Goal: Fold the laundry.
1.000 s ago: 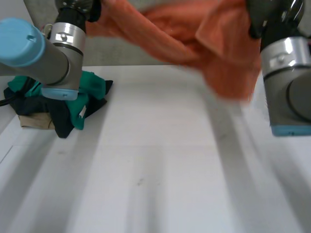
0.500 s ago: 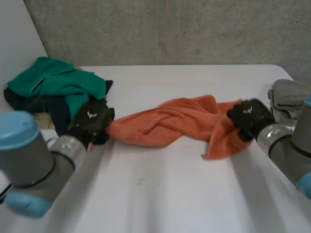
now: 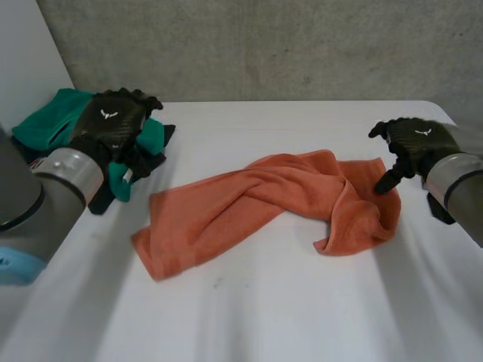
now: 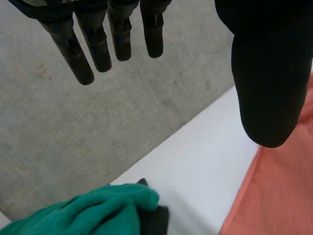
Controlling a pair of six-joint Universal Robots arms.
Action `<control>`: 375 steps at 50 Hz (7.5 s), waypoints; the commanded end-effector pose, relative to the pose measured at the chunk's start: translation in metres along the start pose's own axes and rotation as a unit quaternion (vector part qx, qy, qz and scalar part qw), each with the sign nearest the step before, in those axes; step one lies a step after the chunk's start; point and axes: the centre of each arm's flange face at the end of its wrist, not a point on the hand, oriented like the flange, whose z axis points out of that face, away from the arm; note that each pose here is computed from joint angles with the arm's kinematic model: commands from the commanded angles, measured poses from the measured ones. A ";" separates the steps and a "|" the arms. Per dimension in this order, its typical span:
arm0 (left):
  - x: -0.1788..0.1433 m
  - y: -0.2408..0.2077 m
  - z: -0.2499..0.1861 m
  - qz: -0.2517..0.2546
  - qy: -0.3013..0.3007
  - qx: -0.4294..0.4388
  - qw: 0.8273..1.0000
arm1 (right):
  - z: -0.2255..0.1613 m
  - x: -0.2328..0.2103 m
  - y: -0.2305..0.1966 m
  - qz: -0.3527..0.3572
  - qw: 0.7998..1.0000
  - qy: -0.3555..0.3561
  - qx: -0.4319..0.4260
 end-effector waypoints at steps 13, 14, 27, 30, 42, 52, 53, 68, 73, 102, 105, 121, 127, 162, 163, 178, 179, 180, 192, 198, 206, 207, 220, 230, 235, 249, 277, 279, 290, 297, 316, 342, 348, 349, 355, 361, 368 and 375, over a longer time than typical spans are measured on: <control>0.008 0.014 0.008 -0.135 0.011 -0.023 0.991 | 0.104 -0.027 0.069 0.153 0.980 0.013 -0.130; 0.008 0.014 0.007 -0.135 0.011 -0.024 0.991 | 0.107 -0.028 0.072 0.152 0.980 0.013 -0.131; 0.004 0.015 0.014 -0.132 0.007 -0.017 0.991 | 0.044 -0.054 -0.045 0.098 0.993 -0.043 0.042; 0.005 0.022 0.020 -0.132 0.009 -0.024 0.991 | 0.019 -0.056 -0.063 0.043 0.995 -0.064 0.067; 0.039 0.074 0.057 -0.136 0.046 -0.075 0.987 | -0.116 -0.102 -0.081 -0.120 0.968 -0.191 0.111; 0.074 0.111 0.045 -0.143 0.109 -0.166 0.969 | -0.160 -0.084 -0.106 -0.120 0.960 -0.176 0.183; 0.077 0.112 0.042 -0.142 0.120 -0.174 0.967 | -0.157 -0.080 -0.106 -0.119 0.962 -0.168 0.180; 0.013 0.037 0.095 -0.048 0.025 0.026 0.998 | -0.049 -0.046 -0.067 -0.131 0.983 -0.097 0.087; -0.005 -0.034 0.113 -0.015 -0.009 0.195 0.981 | -0.002 -0.029 -0.109 -0.152 0.975 0.017 0.159; 0.014 0.011 0.031 -0.017 0.017 0.120 0.992 | 0.025 -0.023 -0.054 -0.199 0.976 -0.014 0.092; 0.029 0.045 0.012 -0.020 0.042 0.065 0.997 | 0.032 -0.023 -0.011 -0.219 0.975 -0.038 0.026; 0.036 0.032 -0.014 0.027 0.049 0.074 0.996 | 0.052 0.009 0.052 -0.018 0.998 0.018 -0.049; 0.032 0.016 -0.014 0.018 0.043 0.098 0.994 | 0.037 0.020 0.067 0.079 0.993 0.048 -0.080; 0.026 -0.066 -0.004 -0.033 0.046 0.192 0.980 | 0.060 -0.014 0.104 0.014 0.997 0.064 -0.052; 0.026 -0.068 -0.005 -0.033 0.045 0.194 0.979 | 0.060 -0.010 0.102 0.013 0.996 0.077 -0.050; -0.012 -0.077 -0.020 -0.034 -0.006 0.155 0.987 | -0.019 0.016 -0.057 -0.225 0.961 0.102 0.123; -0.014 -0.075 -0.022 -0.035 -0.009 0.144 0.989 | -0.029 0.017 -0.072 -0.243 0.954 0.107 0.138; -0.019 -0.069 -0.023 -0.038 -0.013 0.124 0.991 | -0.040 0.017 -0.087 -0.263 0.947 0.113 0.149; -0.017 0.001 -0.032 0.006 0.016 -0.089 0.996 | -0.052 0.048 -0.079 -0.322 0.942 0.013 -0.096; -0.011 0.040 0.001 0.055 0.056 -0.127 0.989 | -0.012 0.053 -0.061 -0.321 0.942 0.009 -0.092; -0.031 -0.016 0.089 0.098 0.007 0.033 0.995 | 0.054 0.079 -0.108 -0.296 0.940 0.154 0.076; -0.034 -0.027 0.095 0.102 -0.004 0.062 0.993 | 0.056 0.080 -0.119 -0.292 0.935 0.171 0.104; -0.070 -0.122 0.112 0.063 -0.096 0.350 0.930 | 0.043 0.065 -0.214 -0.219 0.851 0.270 0.393; -0.047 -0.030 0.090 0.033 -0.054 0.180 0.982 | 0.077 0.049 -0.119 -0.252 0.916 0.174 0.261; -0.027 0.016 0.072 0.025 -0.016 0.110 0.993 | 0.081 0.038 -0.049 -0.250 0.948 0.121 0.155; 0.018 0.092 -0.052 0.146 0.085 -0.149 0.974 | 0.001 0.029 0.071 -0.330 0.929 -0.016 -0.165; 0.018 0.083 0.013 0.240 0.079 -0.111 0.961 | 0.054 0.072 0.053 -0.396 0.912 0.056 -0.086; 0.019 0.092 0.028 0.243 0.071 -0.118 0.960 | 0.070 0.072 0.054 -0.402 0.911 0.064 -0.066; 0.018 0.105 0.065 0.254 0.026 -0.125 0.959 | 0.133 0.065 0.070 -0.423 0.902 0.083 0.000; 0.008 0.082 0.098 0.261 -0.013 -0.055 0.964 | 0.149 0.061 0.040 -0.428 0.895 0.113 0.055; -0.075 -0.106 0.105 0.137 -0.186 0.292 0.928 | 0.079 0.066 -0.163 -0.272 0.871 0.243 0.329; 0.013 0.089 -0.052 0.179 0.021 -0.145 0.973 | 0.039 0.068 0.071 -0.304 0.939 0.019 -0.160; 0.025 0.089 -0.128 0.243 0.091 -0.247 0.934 | -0.037 0.078 0.066 -0.375 0.890 -0.026 -0.258; 0.025 0.089 -0.133 0.243 0.097 -0.259 0.930 | -0.041 0.079 0.065 -0.387 0.884 -0.027 -0.260; 0.019 0.088 -0.126 0.240 0.101 -0.277 0.925 | -0.035 0.090 0.057 -0.430 0.876 0.008 -0.220; 0.012 0.090 -0.076 0.255 0.070 -0.216 0.940 | -0.001 0.098 0.061 -0.429 0.887 0.048 -0.164; -0.006 0.078 0.003 0.271 -0.005 -0.093 0.958 | 0.057 0.077 0.047 -0.458 0.884 0.083 -0.039; -0.003 0.085 0.066 0.282 -0.018 -0.043 0.958 | 0.114 0.082 0.053 -0.468 0.876 0.115 0.018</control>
